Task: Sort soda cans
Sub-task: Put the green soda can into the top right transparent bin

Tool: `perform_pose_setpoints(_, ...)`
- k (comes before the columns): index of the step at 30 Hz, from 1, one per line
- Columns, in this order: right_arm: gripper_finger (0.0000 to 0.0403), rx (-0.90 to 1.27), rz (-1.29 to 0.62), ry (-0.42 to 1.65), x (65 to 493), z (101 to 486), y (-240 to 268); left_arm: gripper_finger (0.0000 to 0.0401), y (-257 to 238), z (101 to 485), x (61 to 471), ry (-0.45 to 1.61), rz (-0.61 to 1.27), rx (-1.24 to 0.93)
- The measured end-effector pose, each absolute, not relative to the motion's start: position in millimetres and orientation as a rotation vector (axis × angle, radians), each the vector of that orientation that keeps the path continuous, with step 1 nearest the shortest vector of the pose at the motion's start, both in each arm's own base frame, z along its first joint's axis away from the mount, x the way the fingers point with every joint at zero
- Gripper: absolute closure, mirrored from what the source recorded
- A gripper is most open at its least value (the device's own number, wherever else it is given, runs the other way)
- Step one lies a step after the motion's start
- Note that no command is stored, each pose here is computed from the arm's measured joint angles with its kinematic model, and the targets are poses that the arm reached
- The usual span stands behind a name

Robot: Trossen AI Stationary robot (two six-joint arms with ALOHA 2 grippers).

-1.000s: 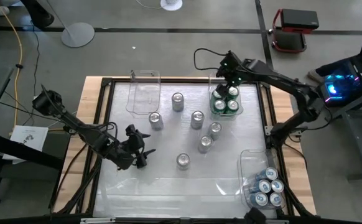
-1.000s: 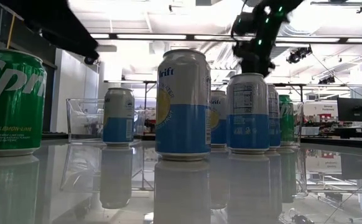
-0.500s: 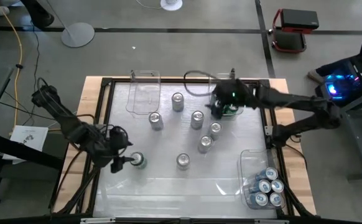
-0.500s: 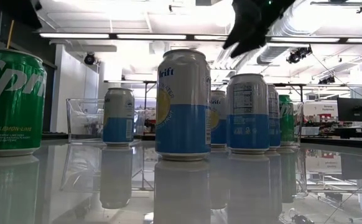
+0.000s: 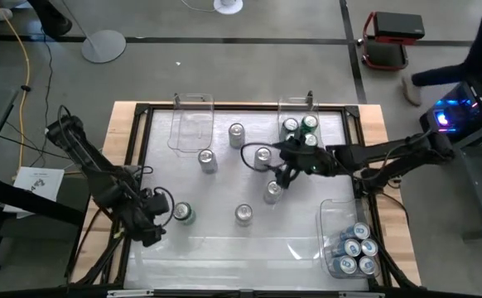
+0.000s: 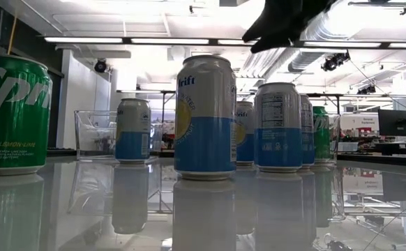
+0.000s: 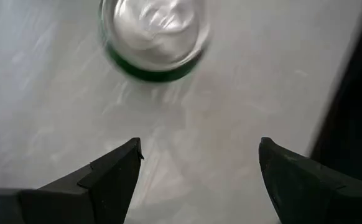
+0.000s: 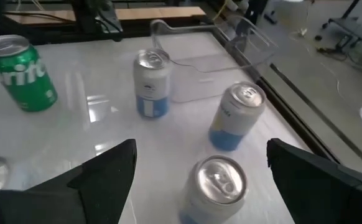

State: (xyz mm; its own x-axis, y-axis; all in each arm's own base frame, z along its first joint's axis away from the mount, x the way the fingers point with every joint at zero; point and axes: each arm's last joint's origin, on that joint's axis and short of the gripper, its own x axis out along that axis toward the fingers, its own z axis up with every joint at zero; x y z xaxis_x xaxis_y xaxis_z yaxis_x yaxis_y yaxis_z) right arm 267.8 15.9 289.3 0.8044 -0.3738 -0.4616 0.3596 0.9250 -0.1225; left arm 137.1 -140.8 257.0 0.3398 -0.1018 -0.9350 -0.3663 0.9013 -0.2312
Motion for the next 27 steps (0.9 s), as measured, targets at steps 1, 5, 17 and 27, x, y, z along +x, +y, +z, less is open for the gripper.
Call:
perform_pose_setpoints(1, 0.0057, -0.037, -0.39, 0.497, 268, 290, 20, 0.0098, -142, 250, 137, 1.232, 0.206, -0.437)
perform_pose_setpoints(5, 0.0057, -0.057, -0.384, 0.489, 266, 290, 31, 0.0098, -146, 220, 138, 1.256, 0.255, -0.422)
perform_pose_setpoints(17, 0.0057, -0.058, -0.369, 0.474, 263, 291, 46, 0.0098, -148, 189, 151, 1.013, 0.341, -0.274)
perform_pose_setpoints(27, 0.0057, -0.039, -0.373, 0.47, 263, 291, 46, 0.0098, -161, 171, 169, 0.786, 0.448, -0.246)
